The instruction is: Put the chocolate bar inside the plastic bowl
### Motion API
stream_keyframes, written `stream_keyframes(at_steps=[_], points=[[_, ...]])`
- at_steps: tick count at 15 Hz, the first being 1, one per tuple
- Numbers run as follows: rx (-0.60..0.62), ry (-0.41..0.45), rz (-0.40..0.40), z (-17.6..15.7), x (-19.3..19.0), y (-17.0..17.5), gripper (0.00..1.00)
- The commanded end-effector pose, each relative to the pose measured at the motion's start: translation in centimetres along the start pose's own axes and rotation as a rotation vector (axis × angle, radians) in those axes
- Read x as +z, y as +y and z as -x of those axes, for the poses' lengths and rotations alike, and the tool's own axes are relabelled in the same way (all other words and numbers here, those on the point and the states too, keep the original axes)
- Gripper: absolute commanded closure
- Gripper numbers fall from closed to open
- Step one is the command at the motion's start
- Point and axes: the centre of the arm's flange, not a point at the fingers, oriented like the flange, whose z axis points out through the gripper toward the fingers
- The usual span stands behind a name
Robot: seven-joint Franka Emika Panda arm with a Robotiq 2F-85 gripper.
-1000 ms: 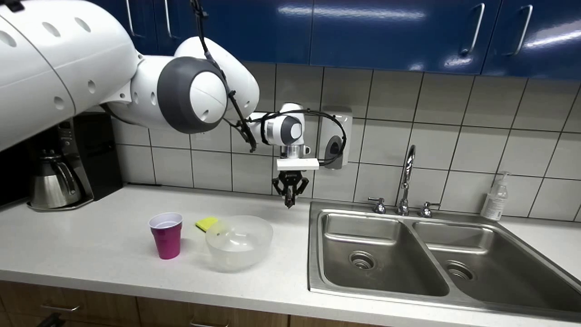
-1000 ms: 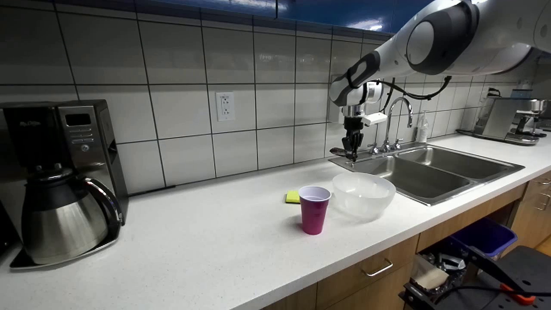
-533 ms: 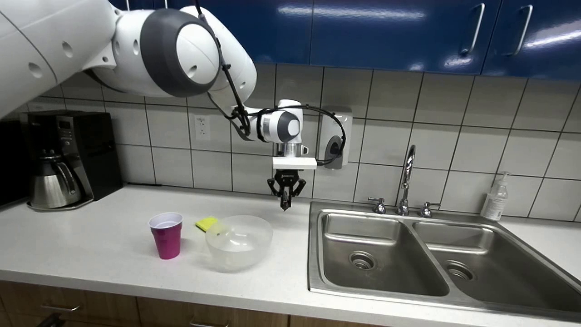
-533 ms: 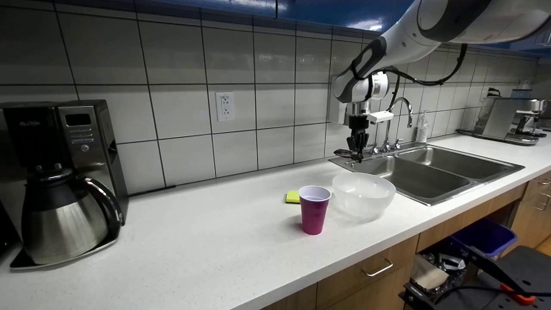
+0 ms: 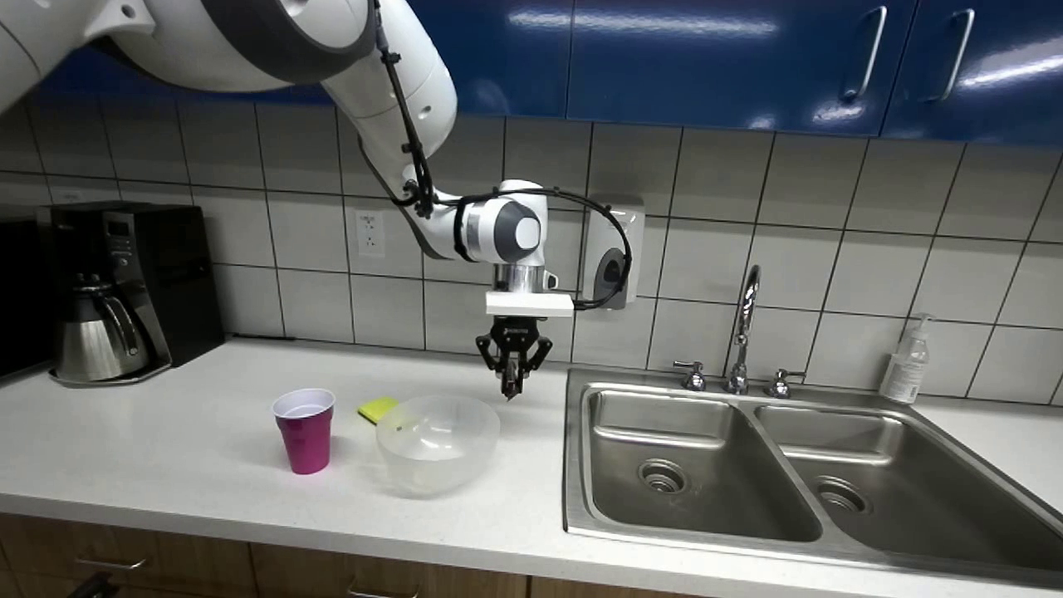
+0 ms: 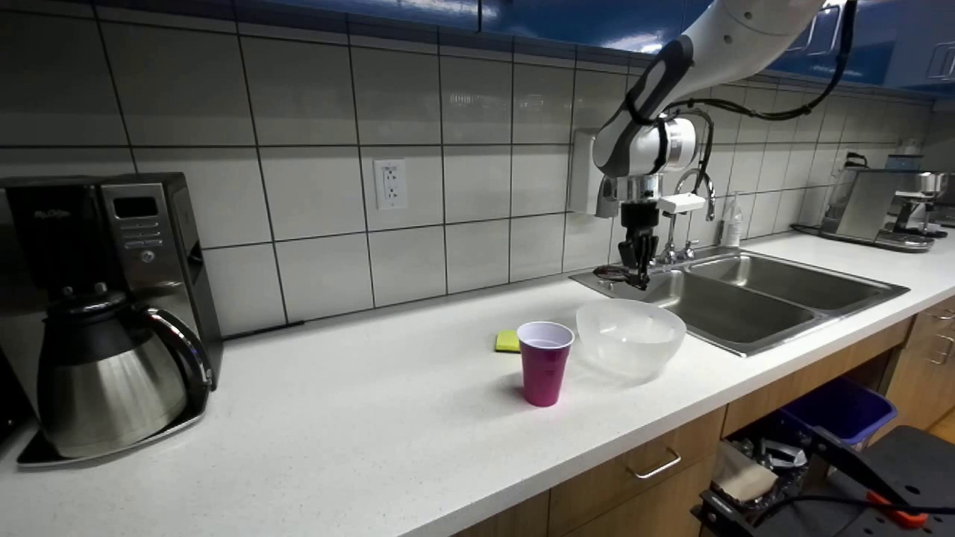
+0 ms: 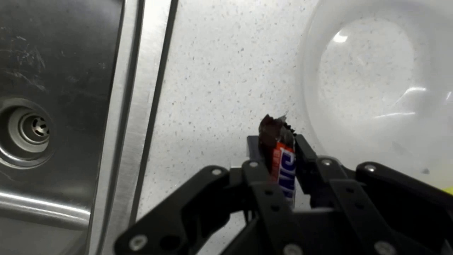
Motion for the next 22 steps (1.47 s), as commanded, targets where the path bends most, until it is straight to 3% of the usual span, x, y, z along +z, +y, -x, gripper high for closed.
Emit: stream_keyframes(at_steps=[1,15,22], points=[[-0.035,0.012,0.018,4.0,-1.4,-2.9,0.94],[-0.164,-0.041,0.002,8.1,0.0,-7.6,0.94],[-0.249,-0.055,0.008,8.4,1.7,-8.6,0.94]])
